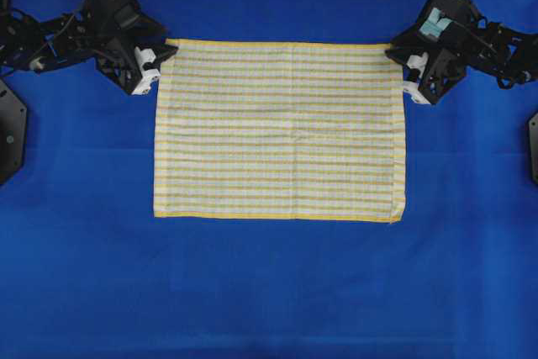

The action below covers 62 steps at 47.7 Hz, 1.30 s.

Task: Fold the yellow towel.
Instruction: 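Move both grippers to the towel's top corners, then grasp the top left and right corners with both grippers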

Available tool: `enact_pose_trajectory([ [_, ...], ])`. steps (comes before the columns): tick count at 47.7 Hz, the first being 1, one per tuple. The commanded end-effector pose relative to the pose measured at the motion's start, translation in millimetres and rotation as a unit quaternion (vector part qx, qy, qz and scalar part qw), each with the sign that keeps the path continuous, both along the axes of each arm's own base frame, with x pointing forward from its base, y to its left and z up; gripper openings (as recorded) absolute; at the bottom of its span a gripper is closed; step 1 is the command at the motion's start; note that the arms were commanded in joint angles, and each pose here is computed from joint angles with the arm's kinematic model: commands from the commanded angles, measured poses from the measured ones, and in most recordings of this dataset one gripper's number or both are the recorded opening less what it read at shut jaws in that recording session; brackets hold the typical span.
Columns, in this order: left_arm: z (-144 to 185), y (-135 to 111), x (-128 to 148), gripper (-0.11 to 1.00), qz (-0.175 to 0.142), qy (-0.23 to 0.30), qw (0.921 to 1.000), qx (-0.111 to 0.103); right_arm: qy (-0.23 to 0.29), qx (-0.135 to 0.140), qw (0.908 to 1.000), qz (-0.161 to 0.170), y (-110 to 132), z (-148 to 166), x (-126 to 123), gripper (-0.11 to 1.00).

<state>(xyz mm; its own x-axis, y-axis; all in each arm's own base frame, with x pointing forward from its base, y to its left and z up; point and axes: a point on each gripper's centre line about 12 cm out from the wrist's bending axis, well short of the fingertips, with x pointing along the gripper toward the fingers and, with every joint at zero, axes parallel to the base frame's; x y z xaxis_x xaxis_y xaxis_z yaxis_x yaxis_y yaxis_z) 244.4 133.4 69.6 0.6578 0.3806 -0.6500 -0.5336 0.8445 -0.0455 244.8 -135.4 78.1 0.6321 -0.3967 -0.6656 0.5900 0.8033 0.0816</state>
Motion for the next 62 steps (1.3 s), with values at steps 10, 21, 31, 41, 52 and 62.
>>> enact_pose_trajectory([
  [10,2,-2,2,0.05,-0.004,-0.003,1.0000,0.001,-0.019,-0.014,0.9997,-0.002,-4,6,4,0.05],
  [21,7,-2,4,0.04,-0.007,-0.009,0.9999,0.005,-0.029,-0.019,0.9994,-0.002,-4,13,4,0.05],
  [31,24,-3,8,0.04,-0.013,-0.021,0.9996,0.011,-0.051,-0.032,0.9982,0.002,-3,33,4,0.05],
  [41,37,-6,8,0.04,-0.018,-0.032,0.9992,0.016,-0.054,-0.032,0.9980,0.004,-1,41,2,0.05],
  [52,44,-15,8,0.04,-0.029,-0.038,0.9988,0.013,-0.056,-0.030,0.9979,0.007,2,42,2,0.05],
  [62,49,-43,10,0.04,-0.069,-0.052,0.9963,0.004,-0.063,-0.019,0.9973,0.033,24,44,0,0.05],
])
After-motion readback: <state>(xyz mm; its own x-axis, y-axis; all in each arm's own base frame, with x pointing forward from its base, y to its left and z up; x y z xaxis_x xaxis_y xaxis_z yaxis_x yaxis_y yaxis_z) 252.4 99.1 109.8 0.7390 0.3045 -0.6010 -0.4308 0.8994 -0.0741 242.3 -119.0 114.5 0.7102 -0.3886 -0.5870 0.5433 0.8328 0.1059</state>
